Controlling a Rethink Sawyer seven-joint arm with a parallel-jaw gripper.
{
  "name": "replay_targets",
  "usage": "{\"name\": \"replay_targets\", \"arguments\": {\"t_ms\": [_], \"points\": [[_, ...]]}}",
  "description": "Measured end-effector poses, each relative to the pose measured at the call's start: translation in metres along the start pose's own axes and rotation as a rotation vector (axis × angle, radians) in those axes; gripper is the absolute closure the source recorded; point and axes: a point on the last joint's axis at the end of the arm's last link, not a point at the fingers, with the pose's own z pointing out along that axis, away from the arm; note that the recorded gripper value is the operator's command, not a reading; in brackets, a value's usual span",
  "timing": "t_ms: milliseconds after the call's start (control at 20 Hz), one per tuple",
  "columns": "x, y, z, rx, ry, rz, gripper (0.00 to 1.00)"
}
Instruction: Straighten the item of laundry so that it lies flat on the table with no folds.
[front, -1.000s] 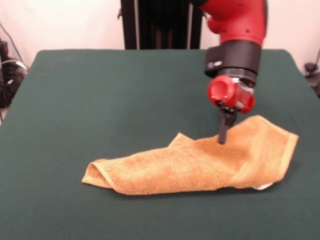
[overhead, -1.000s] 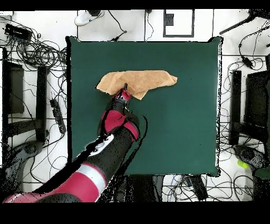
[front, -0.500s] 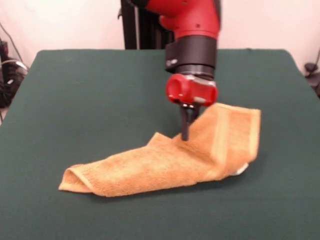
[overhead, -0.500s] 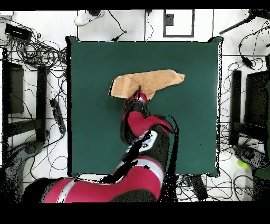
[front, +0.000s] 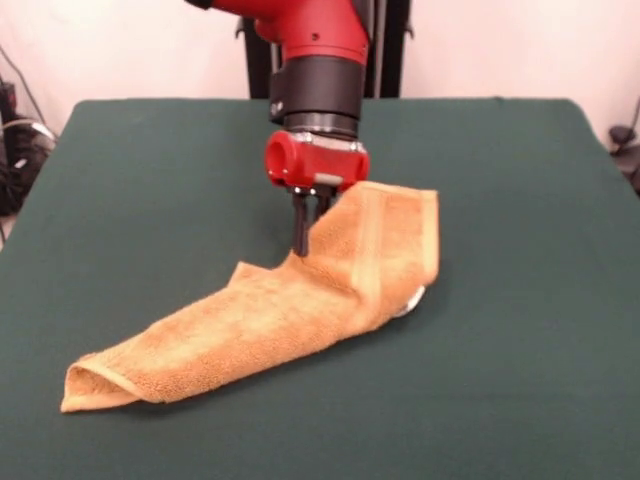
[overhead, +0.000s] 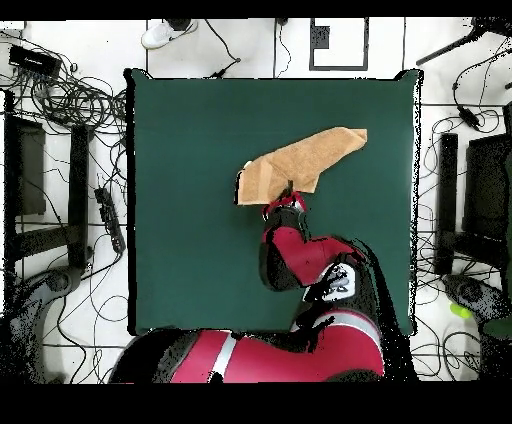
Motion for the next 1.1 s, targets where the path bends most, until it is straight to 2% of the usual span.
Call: {"name": "replay_targets", "arguments": {"t_ms": [50, 200, 450, 650, 700, 850, 1100], "points": [[0.005, 0.004, -0.006, 0.015, 0.007, 0.035, 1.00], [0.006, 0.010, -0.011, 0.031, 0.013, 0.064, 1.00], [0.004, 0.040, -0.032, 0.071, 0.076, 0.120, 1.00], [0.004, 0.056, -0.050, 0.079, 0.122, 0.132, 1.00], [0.005, 0.061, -0.060, 0.084, 0.157, 0.136, 1.00], [0.008, 0.064, -0.073, 0.092, 0.204, 0.139, 1.00], [0.008, 0.075, -0.107, 0.105, 0.316, 0.131, 1.00]]}}
